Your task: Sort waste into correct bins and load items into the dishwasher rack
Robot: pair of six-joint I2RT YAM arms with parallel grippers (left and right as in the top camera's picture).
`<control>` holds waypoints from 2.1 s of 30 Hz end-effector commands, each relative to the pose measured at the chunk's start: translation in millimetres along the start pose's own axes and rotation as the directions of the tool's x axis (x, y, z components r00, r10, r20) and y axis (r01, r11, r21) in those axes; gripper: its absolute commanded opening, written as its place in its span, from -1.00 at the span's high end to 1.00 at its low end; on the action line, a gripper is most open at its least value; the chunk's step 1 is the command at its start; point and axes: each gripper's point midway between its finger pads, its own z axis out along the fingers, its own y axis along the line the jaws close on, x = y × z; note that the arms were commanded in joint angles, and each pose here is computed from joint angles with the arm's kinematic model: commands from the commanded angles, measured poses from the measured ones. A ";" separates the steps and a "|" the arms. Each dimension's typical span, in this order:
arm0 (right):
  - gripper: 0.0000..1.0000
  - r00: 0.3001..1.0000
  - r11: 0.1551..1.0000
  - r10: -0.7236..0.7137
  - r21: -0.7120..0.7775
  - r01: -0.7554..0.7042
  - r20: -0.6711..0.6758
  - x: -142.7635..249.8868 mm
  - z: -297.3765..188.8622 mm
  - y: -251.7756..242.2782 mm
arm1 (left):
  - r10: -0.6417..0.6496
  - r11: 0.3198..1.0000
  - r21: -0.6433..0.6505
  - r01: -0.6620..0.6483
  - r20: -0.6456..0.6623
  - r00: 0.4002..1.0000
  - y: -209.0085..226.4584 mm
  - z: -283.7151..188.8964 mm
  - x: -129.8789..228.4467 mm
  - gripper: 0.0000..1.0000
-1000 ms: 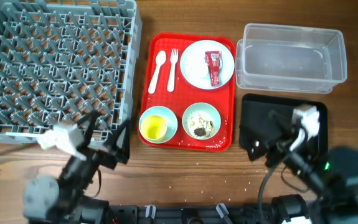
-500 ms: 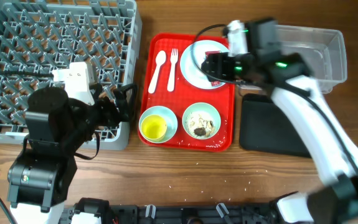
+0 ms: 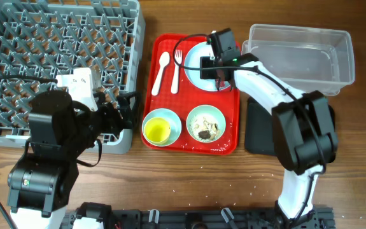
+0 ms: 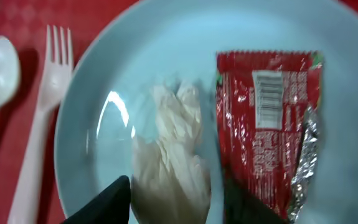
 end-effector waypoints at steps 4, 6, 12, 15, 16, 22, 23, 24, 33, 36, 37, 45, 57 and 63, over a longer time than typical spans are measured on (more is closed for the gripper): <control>0.39 0.998 1.000 0.006 0.006 -0.006 -0.065 16.0 3.3 2.6 | 0.029 0.999 0.025 -0.029 0.016 0.999 -7.4 -5.1 -5.4 -1.00; 0.67 0.999 1.000 0.009 -0.007 -0.009 -0.049 7.3 -10.7 5.8 | 0.029 0.999 0.025 -0.029 0.016 0.999 -7.4 -5.1 -5.4 -1.00; 0.91 0.966 0.999 0.053 -0.023 -0.049 0.252 -75.1 -141.0 -4.0 | 0.029 0.999 0.025 -0.029 0.016 0.999 -7.4 -5.1 -5.4 -1.00; 0.91 0.930 0.985 0.098 0.099 -0.141 0.353 -90.2 -190.5 -51.6 | 0.029 0.999 0.025 -0.029 0.016 0.999 -7.4 -5.1 -5.4 -1.00; 0.91 0.929 0.969 0.116 0.163 -0.183 0.352 -87.1 -195.0 -74.4 | 0.029 0.999 0.025 -0.029 0.016 0.999 -7.4 -5.1 -5.4 -1.00; 0.01 0.960 0.902 0.198 0.347 -0.257 0.196 -47.3 -152.6 -150.6 | 0.029 0.999 0.025 -0.029 0.016 0.999 -7.4 -5.1 -5.4 -1.00; -0.44 0.961 0.904 0.202 0.342 -0.257 0.188 -46.1 -150.2 -151.0 | 0.029 0.999 0.025 -0.029 0.016 0.999 -7.4 -5.1 -5.4 -1.00; -0.55 0.961 0.917 0.204 0.307 -0.253 0.184 -47.9 -152.8 -144.3 | 0.029 0.999 0.025 -0.029 0.016 0.999 -7.4 -5.1 -5.4 -1.00; -0.60 0.974 0.992 -0.119 -0.007 0.123 0.191 -56.7 -149.4 -0.1 | 0.029 0.999 0.025 -0.029 0.016 0.999 -7.4 -5.1 -5.4 -1.00; -0.61 0.974 0.989 -0.107 0.119 0.085 0.200 -61.1 -125.2 -13.9 | 0.029 0.999 0.025 -0.029 0.016 0.999 -7.4 -5.1 -5.4 -1.00; -0.61 0.976 0.989 -0.091 0.132 0.066 0.197 -60.9 -116.9 -17.3 | 0.029 0.999 0.025 -0.029 0.016 0.999 -7.4 -5.1 -5.4 -1.00; -0.51 0.998 0.976 -0.062 0.207 0.063 -0.013 -6.6 -4.1 -48.4 | 0.029 0.999 0.025 -0.029 0.016 0.999 -7.4 -5.1 -5.3 -1.00; 0.86 0.999 0.994 0.024 0.107 -0.018 -0.049 1.7 -9.5 -33.1 | 0.029 0.999 0.025 -0.029 0.016 0.999 -7.4 -5.1 -5.4 -1.00; 0.91 0.972 0.988 0.057 0.125 -0.087 0.227 -67.1 -146.3 -48.9 | 0.029 0.999 0.025 -0.029 0.016 0.999 -7.4 -5.1 -5.4 -1.00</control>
